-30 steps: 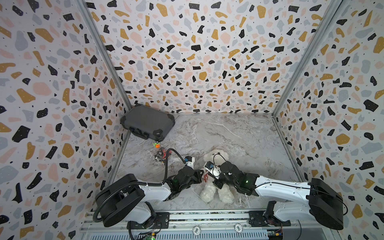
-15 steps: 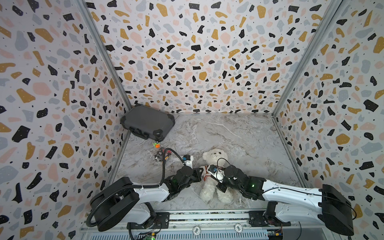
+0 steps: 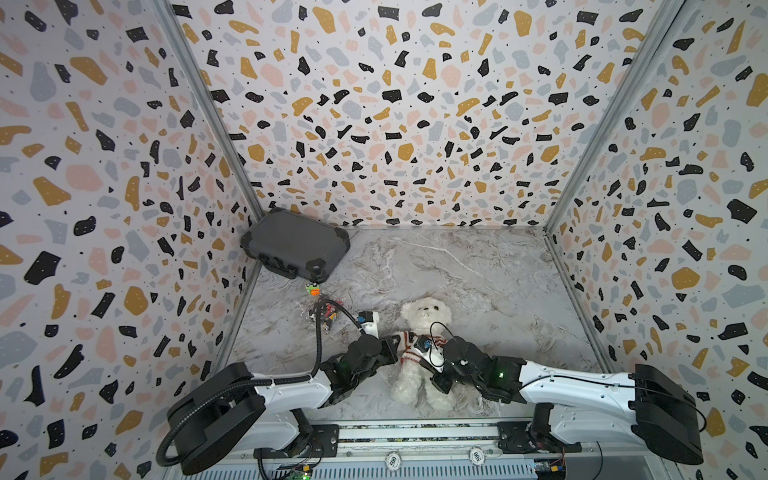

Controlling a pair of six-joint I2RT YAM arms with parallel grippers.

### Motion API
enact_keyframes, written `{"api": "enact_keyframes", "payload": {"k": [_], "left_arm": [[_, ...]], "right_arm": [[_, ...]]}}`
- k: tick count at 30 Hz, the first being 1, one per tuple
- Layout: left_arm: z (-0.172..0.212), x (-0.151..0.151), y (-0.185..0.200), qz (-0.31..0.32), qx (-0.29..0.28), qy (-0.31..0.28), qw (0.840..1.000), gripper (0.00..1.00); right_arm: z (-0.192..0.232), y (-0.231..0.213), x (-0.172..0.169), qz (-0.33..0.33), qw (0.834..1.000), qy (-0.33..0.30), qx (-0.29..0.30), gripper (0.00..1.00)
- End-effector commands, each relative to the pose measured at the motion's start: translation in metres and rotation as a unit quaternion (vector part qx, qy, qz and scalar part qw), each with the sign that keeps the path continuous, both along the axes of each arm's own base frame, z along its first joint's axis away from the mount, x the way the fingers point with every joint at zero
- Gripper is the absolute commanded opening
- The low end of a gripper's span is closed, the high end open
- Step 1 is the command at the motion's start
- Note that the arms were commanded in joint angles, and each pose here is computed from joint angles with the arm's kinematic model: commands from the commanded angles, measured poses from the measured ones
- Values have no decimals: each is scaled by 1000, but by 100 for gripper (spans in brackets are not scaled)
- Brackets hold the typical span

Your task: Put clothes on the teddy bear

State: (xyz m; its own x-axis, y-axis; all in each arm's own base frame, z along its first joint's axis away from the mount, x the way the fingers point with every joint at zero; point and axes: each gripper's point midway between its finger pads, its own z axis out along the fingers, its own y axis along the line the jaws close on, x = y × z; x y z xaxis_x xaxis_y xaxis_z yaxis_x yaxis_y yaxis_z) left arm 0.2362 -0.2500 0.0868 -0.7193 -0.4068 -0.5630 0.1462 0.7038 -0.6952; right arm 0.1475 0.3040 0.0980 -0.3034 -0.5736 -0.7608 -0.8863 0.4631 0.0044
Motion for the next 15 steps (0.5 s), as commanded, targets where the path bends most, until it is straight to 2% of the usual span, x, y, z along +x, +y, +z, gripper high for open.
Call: {"api": "enact_keyframes", "payload": {"k": [1,7,15], "left_arm": [[6,7,11,26,2,-17,999,0],[6,7,10,5,49,-26,998,0],[12,1,8,-32,81,-48,995,0]], "right_arm": [[-6,2,-8,3,1000,28,4,0],[4,5,-3,-5,1000,17,17,1],[37,4,16,-30,999,-24,31,19]]}}
